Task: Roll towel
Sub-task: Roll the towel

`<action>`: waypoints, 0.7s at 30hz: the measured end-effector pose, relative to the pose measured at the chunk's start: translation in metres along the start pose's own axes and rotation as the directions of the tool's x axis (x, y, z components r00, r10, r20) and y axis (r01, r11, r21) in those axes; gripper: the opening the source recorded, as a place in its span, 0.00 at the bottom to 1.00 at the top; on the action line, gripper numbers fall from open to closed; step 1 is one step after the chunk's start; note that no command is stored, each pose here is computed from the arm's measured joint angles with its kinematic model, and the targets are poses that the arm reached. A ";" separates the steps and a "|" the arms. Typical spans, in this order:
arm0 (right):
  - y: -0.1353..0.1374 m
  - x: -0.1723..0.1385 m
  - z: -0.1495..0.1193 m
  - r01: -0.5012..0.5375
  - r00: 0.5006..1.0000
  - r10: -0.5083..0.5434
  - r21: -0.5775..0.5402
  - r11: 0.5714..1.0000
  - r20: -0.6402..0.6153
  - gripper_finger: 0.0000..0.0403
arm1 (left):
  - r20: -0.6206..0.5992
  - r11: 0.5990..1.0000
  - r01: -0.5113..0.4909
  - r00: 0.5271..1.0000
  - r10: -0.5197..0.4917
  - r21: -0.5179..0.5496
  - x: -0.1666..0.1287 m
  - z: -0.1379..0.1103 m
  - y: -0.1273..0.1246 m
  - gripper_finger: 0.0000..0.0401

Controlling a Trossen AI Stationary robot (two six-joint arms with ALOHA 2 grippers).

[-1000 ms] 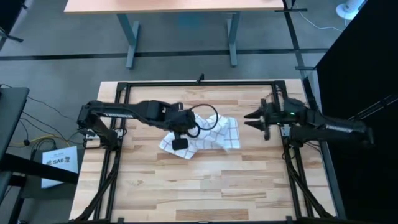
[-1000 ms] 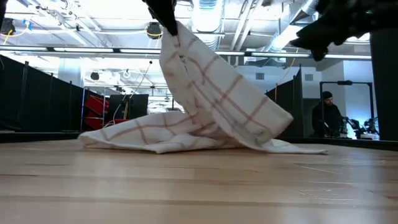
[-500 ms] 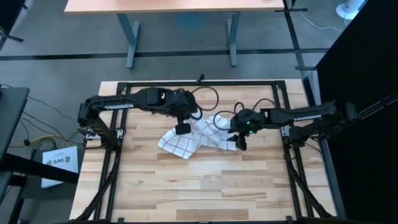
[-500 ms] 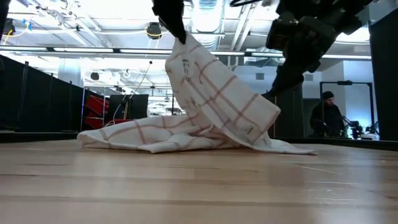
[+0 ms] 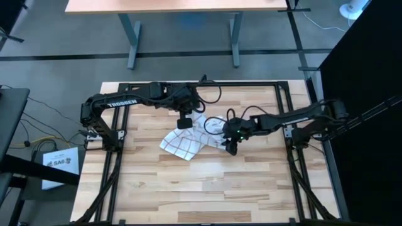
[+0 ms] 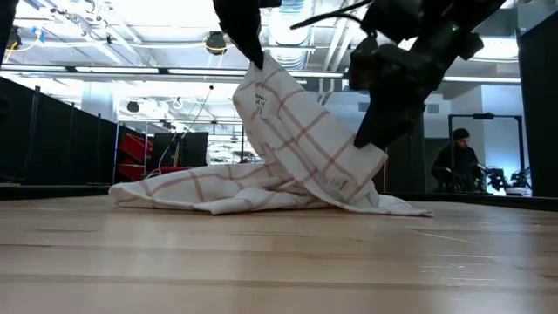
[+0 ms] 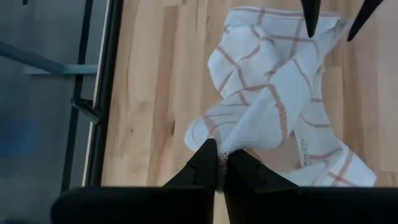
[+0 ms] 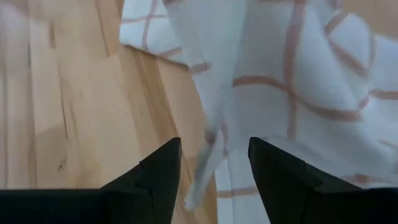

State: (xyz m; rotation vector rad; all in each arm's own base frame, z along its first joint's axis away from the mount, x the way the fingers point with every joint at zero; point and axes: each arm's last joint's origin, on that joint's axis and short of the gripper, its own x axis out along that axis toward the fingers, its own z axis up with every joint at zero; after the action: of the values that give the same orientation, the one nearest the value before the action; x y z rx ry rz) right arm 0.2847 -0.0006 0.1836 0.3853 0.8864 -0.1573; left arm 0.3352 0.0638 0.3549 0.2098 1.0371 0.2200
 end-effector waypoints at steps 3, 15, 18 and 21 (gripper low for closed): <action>0.000 0.010 0.001 0.004 1.000 -0.004 0.014 1.000 -0.005 0.43 | 0.006 1.000 0.002 1.000 -0.002 0.001 0.000 0.001 0.000 0.00; -0.010 -0.046 0.031 0.084 0.996 -0.081 -0.073 0.994 0.049 0.00 | -0.044 0.999 0.022 0.999 -0.021 0.026 -0.002 -0.004 -0.006 0.00; -0.015 -0.092 0.051 0.112 0.980 -0.090 -0.117 0.987 0.177 0.00 | -0.093 0.999 0.037 0.995 -0.033 0.038 -0.003 -0.009 -0.009 0.00; -0.021 -0.129 0.068 0.155 0.952 -0.105 -0.160 0.975 0.287 0.00 | -0.107 0.998 0.040 0.994 -0.036 0.041 -0.004 -0.010 -0.009 0.00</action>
State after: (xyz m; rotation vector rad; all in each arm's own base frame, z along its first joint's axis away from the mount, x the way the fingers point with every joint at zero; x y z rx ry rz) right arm 0.2468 -0.0498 0.3170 0.1294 0.6425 -0.2446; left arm 0.3252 0.0547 0.3506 0.2186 1.1516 0.1763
